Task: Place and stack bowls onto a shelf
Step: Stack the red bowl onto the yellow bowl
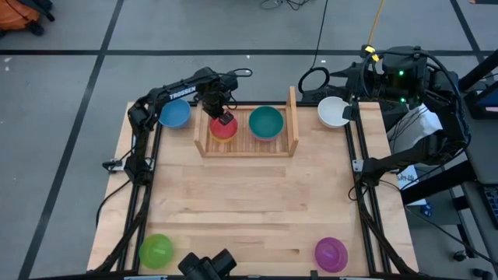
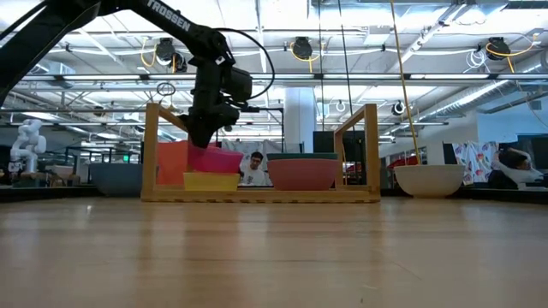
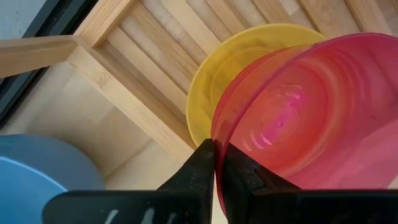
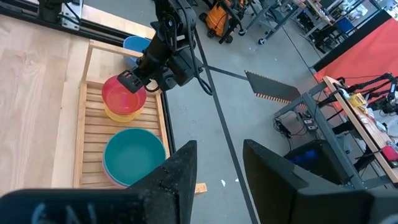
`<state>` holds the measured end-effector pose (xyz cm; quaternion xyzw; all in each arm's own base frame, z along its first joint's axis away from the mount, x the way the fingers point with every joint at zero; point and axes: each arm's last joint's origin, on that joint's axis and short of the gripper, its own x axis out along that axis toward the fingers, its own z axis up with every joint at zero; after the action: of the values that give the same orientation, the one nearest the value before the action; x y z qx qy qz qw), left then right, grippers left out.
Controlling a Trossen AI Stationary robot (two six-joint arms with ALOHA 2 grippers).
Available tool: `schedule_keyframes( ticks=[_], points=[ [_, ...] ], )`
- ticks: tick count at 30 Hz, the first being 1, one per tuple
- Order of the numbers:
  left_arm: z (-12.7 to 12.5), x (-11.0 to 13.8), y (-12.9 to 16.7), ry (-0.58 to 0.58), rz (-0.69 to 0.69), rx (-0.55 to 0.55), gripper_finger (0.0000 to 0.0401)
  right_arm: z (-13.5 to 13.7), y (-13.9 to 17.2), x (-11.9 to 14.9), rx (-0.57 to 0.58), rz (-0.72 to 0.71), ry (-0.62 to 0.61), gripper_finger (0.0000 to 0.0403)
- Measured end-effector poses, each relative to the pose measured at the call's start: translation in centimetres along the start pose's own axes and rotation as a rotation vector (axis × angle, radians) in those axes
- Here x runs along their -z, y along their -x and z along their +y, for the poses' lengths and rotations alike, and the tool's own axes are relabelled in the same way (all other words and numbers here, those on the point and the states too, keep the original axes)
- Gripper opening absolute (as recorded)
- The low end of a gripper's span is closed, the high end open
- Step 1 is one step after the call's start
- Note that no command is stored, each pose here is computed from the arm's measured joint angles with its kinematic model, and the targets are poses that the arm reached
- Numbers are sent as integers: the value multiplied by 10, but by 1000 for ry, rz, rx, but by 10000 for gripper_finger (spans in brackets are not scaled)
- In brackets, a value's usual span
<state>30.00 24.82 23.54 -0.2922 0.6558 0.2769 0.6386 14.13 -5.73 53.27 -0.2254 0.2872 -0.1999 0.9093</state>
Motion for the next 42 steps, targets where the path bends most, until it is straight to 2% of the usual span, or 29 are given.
schedule_keyframes(
  ticks=[9, 15, 23, 30, 34, 38, 42],
  points=[
    [0, -1, 0, -6, -10, -15, 82, 0, 0, 0, 0, 0, -1, 125],
    [0, 2, 4, -29, -6, -2, 87, 0, 0, 0, 0, 0, -2, 125],
    [-10, 24, 49, -66, -147, 24, 88, 0, 0, 0, 0, 0, 18, 125],
    [-24, 60, 106, -69, -367, 72, 88, 0, 0, -1, 4, -8, 22, 125],
    [-42, 90, 135, -123, -478, 93, 88, 0, 0, -1, 4, -7, 21, 125],
    [-63, 124, 159, -189, -594, 47, 88, 0, 0, -1, 3, -6, 20, 125],
    [-75, 156, 179, -203, -684, 65, 88, 1, 2, 2, -8, 11, 28, 125]
  ],
)
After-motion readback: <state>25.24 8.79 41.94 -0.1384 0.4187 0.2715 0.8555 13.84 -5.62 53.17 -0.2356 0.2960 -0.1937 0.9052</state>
